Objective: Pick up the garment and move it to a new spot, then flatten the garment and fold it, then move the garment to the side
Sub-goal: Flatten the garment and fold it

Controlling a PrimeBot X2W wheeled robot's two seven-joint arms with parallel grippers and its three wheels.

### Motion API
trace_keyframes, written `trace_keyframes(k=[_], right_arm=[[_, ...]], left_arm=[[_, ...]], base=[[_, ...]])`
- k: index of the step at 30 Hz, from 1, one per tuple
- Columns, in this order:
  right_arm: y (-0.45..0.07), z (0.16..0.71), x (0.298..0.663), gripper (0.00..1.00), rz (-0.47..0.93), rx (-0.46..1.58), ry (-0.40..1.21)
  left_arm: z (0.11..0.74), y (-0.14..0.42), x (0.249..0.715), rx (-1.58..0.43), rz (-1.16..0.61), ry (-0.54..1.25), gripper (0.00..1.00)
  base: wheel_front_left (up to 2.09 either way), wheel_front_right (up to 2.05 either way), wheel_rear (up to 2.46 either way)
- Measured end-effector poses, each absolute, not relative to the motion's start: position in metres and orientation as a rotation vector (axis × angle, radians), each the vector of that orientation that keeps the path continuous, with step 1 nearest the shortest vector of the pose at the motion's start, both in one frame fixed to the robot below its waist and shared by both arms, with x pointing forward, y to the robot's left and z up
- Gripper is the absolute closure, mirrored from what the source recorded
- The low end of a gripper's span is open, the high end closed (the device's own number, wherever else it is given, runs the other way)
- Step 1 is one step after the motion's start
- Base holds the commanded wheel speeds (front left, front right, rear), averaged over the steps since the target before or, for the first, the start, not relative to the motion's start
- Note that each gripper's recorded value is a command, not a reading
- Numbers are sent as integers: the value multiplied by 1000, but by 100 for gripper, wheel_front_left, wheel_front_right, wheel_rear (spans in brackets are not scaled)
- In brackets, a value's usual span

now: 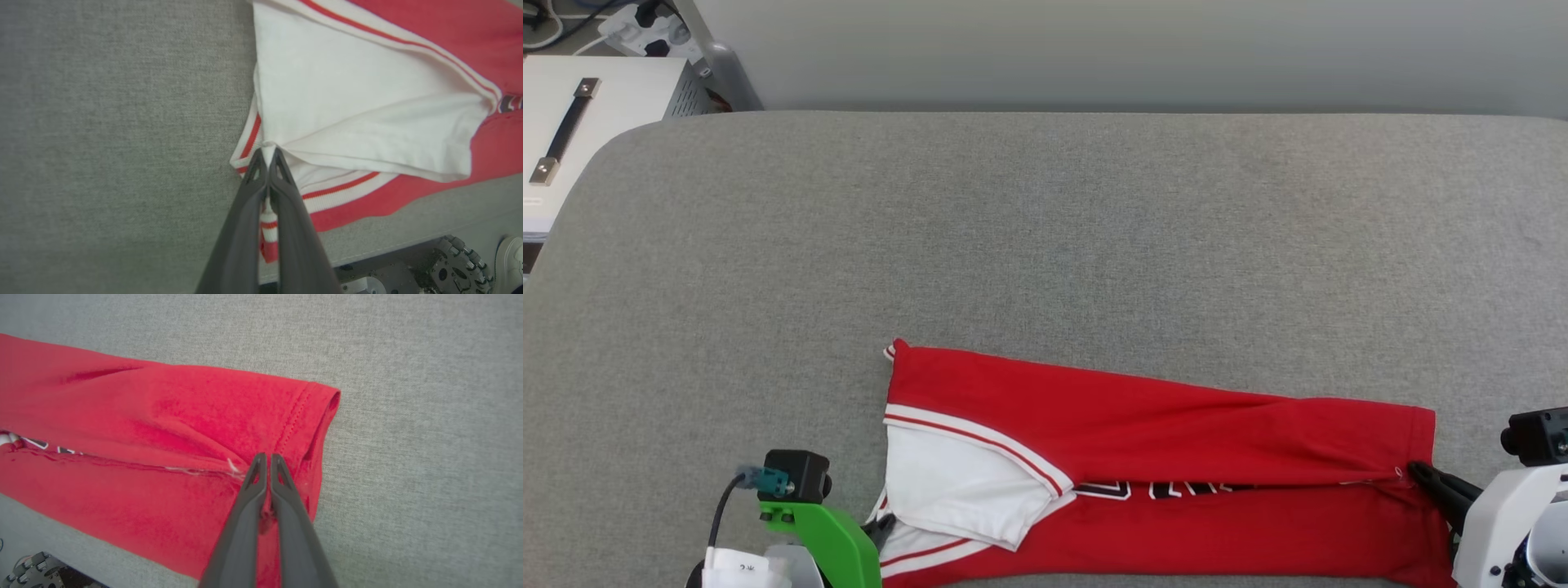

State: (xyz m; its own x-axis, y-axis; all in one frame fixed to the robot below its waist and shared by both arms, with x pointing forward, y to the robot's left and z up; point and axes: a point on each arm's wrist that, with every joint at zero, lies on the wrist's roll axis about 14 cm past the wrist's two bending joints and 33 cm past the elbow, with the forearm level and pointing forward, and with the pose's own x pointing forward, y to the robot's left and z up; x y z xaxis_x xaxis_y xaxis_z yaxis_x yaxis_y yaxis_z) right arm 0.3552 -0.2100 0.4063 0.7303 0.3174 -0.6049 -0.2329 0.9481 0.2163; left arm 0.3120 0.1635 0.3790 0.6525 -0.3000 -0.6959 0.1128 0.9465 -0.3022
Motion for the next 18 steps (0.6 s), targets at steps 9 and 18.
trace_keyframes(k=[9, 18], right_arm=[[-206, 397, 350, 0, 305, 143, 728], [-229, 444, 352, 0, 218, 236, 644]], left_arm=[[373, 163, 317, -227, -240, 819, 0], [471, 172, 368, -195, -205, 290, 0]], base=[[0, 0, 0], [0, 0, 0]])
